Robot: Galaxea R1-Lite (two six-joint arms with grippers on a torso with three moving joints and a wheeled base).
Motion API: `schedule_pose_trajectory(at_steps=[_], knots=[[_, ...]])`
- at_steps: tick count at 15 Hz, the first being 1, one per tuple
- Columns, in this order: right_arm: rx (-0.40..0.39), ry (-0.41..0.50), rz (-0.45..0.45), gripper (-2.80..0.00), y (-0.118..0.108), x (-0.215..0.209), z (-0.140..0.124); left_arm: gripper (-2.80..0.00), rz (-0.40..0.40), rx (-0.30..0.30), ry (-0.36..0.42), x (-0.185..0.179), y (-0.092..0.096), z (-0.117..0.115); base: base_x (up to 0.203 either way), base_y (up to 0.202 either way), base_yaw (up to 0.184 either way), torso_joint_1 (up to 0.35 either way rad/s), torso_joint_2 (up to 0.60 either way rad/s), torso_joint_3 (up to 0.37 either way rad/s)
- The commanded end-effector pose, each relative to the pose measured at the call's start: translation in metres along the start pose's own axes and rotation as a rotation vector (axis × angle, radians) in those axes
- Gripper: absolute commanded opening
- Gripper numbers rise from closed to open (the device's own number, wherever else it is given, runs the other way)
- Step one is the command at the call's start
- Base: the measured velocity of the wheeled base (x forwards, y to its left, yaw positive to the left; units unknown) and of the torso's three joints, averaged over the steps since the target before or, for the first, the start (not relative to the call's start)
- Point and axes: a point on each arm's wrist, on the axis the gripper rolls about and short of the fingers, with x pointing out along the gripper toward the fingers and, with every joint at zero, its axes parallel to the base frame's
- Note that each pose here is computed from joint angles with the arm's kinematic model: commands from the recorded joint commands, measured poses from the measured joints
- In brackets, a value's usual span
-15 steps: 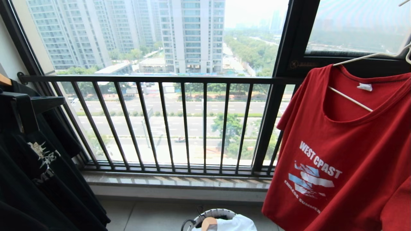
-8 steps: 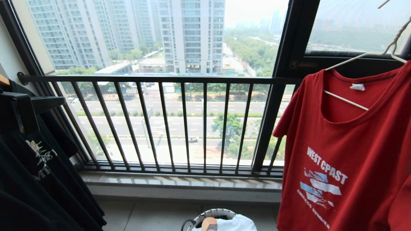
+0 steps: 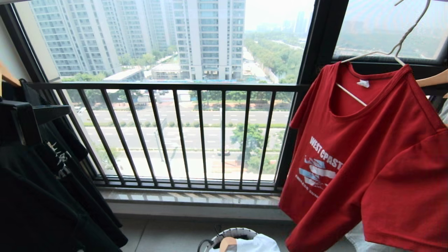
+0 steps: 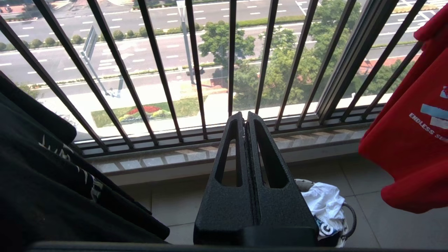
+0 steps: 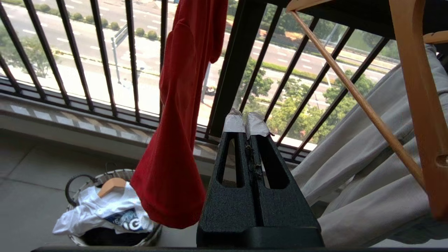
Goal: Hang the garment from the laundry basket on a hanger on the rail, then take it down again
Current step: Take the clothes off the clothes rack
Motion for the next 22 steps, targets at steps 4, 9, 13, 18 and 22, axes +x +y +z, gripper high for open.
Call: schedule_pose_trajectory(at_steps=[4,9,13,18,22], knots=[[0.007,0.048,0.059,0.00,0.004,0.000,-0.016,-2.80,-0.037,-0.001,0.010,0.002,-0.001,-0.002,0.000,0.000,0.000,0.000,0.00,0.000],[0.071,0.029,0.183,0.00,0.006,-0.003,-0.016,-2.80,-0.057,-0.003,0.010,0.002,-0.001,-0.002,0.000,0.000,0.000,0.000,0.00,0.000],[0.067,0.005,0.303,0.00,0.008,-0.003,-0.013,-2.80,-0.057,-0.003,0.013,0.002,-0.001,-0.003,0.000,0.000,0.000,0.000,0.00,0.000],[-0.009,0.122,0.351,0.00,0.016,0.029,-0.013,-2.80,-0.055,-0.005,0.011,0.002,-0.001,-0.003,0.000,0.000,0.000,0.000,0.00,0.000],[-0.025,0.234,0.364,-2.80,0.026,0.077,-0.017,-2.80,-0.054,-0.006,0.010,0.002,-0.001,-0.003,0.000,0.000,0.000,0.000,0.00,0.000]])
